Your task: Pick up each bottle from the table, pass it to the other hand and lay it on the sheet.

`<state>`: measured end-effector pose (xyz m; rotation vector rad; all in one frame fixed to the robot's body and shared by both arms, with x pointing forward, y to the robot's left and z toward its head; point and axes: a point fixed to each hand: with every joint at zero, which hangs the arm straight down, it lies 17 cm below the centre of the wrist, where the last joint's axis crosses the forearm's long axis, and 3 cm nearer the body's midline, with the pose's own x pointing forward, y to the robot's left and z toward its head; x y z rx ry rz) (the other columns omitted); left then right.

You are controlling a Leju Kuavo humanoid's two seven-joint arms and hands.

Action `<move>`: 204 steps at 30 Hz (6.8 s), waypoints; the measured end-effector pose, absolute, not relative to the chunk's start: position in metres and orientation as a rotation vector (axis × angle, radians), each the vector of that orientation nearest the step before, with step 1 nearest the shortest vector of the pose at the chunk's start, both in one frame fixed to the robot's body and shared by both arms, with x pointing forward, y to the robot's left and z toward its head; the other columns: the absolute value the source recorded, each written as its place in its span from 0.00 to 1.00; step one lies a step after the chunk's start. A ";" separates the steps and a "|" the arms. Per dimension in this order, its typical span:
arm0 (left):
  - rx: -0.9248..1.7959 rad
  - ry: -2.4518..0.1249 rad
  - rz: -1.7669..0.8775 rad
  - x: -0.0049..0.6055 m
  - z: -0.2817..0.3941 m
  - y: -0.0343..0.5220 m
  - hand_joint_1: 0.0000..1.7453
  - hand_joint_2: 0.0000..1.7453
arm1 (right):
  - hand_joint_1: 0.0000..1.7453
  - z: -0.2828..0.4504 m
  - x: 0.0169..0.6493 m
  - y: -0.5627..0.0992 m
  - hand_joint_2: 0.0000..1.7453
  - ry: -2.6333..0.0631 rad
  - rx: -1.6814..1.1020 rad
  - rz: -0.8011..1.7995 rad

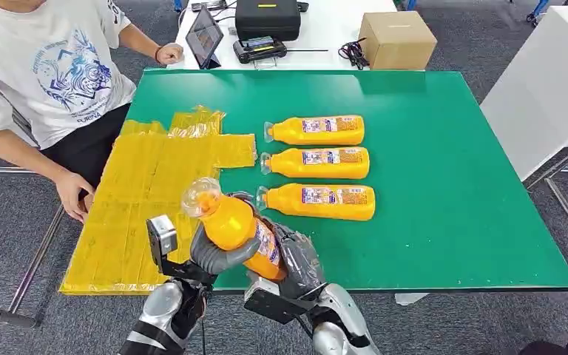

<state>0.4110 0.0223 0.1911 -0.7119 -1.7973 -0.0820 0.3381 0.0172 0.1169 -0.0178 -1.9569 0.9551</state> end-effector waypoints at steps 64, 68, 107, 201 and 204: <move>1.480 -1.073 -1.403 0.606 0.131 0.326 1.00 1.00 | 0.00 0.313 0.317 -0.042 0.00 -2.442 0.204 0.279; 1.437 -0.901 -1.503 0.600 0.102 0.356 1.00 1.00 | 0.00 0.312 0.317 -0.039 0.00 -2.437 0.230 0.289; 1.117 -1.528 -1.255 0.591 0.128 0.257 1.00 1.00 | 0.00 0.284 0.326 -0.016 0.00 -2.341 0.246 0.366; 0.944 -2.098 0.005 0.524 0.280 0.302 0.00 0.00 | 0.00 0.227 0.355 0.005 1.00 -2.161 0.001 0.617; 0.500 -1.962 0.450 0.521 0.224 0.323 0.00 0.00 | 0.00 0.206 0.384 -0.019 1.00 -2.078 -0.229 0.756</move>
